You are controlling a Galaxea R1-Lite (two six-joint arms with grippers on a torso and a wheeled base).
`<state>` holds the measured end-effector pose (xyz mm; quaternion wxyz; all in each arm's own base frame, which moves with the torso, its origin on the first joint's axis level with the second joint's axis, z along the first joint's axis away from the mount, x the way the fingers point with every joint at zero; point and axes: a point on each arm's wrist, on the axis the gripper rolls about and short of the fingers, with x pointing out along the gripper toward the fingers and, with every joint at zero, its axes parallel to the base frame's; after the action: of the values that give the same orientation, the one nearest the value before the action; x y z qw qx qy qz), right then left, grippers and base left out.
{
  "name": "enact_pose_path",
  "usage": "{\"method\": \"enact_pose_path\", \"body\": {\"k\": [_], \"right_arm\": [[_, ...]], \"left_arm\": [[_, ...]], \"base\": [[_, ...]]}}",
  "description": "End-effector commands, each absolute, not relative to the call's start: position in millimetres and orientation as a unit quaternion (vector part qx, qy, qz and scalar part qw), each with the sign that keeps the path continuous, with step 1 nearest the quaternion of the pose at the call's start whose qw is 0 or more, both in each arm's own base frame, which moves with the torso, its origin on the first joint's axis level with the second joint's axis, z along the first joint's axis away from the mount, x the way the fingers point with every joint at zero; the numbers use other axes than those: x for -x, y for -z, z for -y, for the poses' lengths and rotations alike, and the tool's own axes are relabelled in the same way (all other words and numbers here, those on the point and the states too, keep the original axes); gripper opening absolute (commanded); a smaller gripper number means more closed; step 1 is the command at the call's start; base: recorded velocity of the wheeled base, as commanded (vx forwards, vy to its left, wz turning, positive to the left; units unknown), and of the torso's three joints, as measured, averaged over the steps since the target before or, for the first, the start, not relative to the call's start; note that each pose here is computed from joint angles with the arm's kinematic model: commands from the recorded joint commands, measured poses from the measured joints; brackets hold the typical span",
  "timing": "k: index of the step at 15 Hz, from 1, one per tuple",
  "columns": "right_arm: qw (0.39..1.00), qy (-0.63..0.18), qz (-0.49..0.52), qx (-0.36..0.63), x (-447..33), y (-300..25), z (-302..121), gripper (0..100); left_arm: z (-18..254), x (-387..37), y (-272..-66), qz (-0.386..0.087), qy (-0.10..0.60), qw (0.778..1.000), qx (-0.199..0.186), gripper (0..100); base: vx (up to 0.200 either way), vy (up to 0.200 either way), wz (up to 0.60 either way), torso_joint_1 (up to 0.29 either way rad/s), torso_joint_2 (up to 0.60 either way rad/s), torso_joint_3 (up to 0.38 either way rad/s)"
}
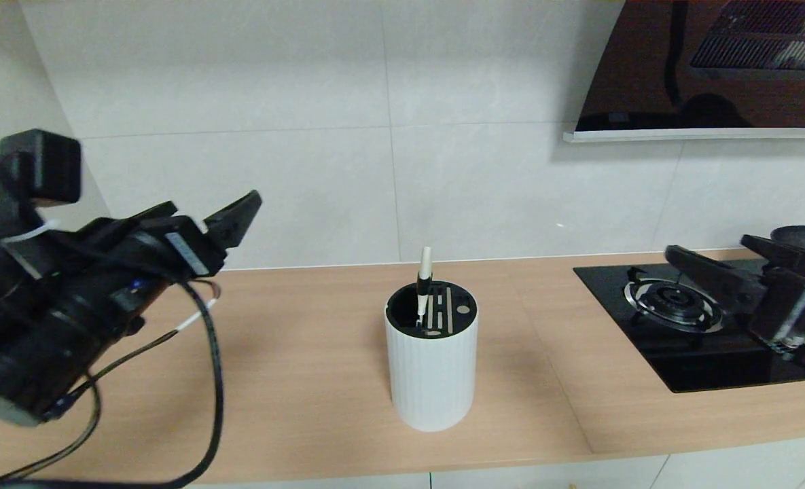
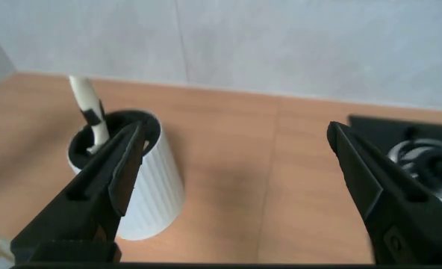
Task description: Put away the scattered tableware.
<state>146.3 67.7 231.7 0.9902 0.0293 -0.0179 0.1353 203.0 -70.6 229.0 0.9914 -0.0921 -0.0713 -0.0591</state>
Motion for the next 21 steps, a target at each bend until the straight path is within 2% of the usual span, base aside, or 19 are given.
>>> {"method": "enact_pose_path", "body": {"k": [1,6,7,9,10,13,14,15,18,19,21], "right_arm": [[0.990,-0.117,0.080,-0.012,-66,-217,-26,100],[0.995,-0.005,0.103,-0.006,23,-186,9,100],[0.994,0.001,0.105,-0.005,30,-182,10,100],[0.995,0.022,0.095,-0.004,45,-164,11,100],[0.994,0.033,0.102,-0.006,46,-166,12,100],[0.991,0.081,0.111,0.000,47,-165,8,100],[0.988,0.091,0.126,0.005,55,-157,5,100],[0.990,0.089,0.109,0.005,54,-144,4,100],[0.991,0.118,0.060,0.006,35,-110,5,100],[0.992,0.117,0.041,0.009,28,-94,5,100],[0.995,0.101,0.023,0.007,23,-81,4,100]], "left_arm": [[33,-117,-214,0.078,0.048,0.992,0.088,100],[-3,-4,-179,0.044,0.070,0.994,0.070,100],[-5,4,-174,0.043,0.066,0.995,0.069,100],[-9,30,-162,0.069,0.031,0.995,0.063,100],[-9,36,-157,0.079,0.018,0.995,0.061,100],[-8,36,-145,0.072,-0.035,0.996,0.042,100],[-6,39,-142,0.083,-0.082,0.992,0.041,100],[-4,43,-127,0.084,-0.086,0.992,0.028,100],[-4,28,-90,0.024,-0.089,0.996,0.019,100],[-3,25,-82,0.009,-0.073,0.997,0.017,100],[-1,24,-81,0.009,-0.033,0.999,0.019,100]], "base": [[0.000,0.000,0.00,0.000,0.00,0.000],[0.000,0.000,0.00,0.000,0.00,0.000],[0.000,0.000,0.00,0.000,0.00,0.000],[0.000,0.000,0.00,0.000,0.00,0.000],[0.000,0.000,0.00,0.000,0.00,0.000],[0.000,0.000,0.00,0.000,0.00,0.000],[0.000,0.000,0.00,0.000,0.00,0.000],[0.000,0.000,0.00,0.000,0.00,0.000],[0.000,0.000,0.00,0.000,0.00,0.000],[0.000,0.000,0.00,0.000,0.00,0.000],[0.000,0.000,0.00,0.000,0.00,0.000]]}}
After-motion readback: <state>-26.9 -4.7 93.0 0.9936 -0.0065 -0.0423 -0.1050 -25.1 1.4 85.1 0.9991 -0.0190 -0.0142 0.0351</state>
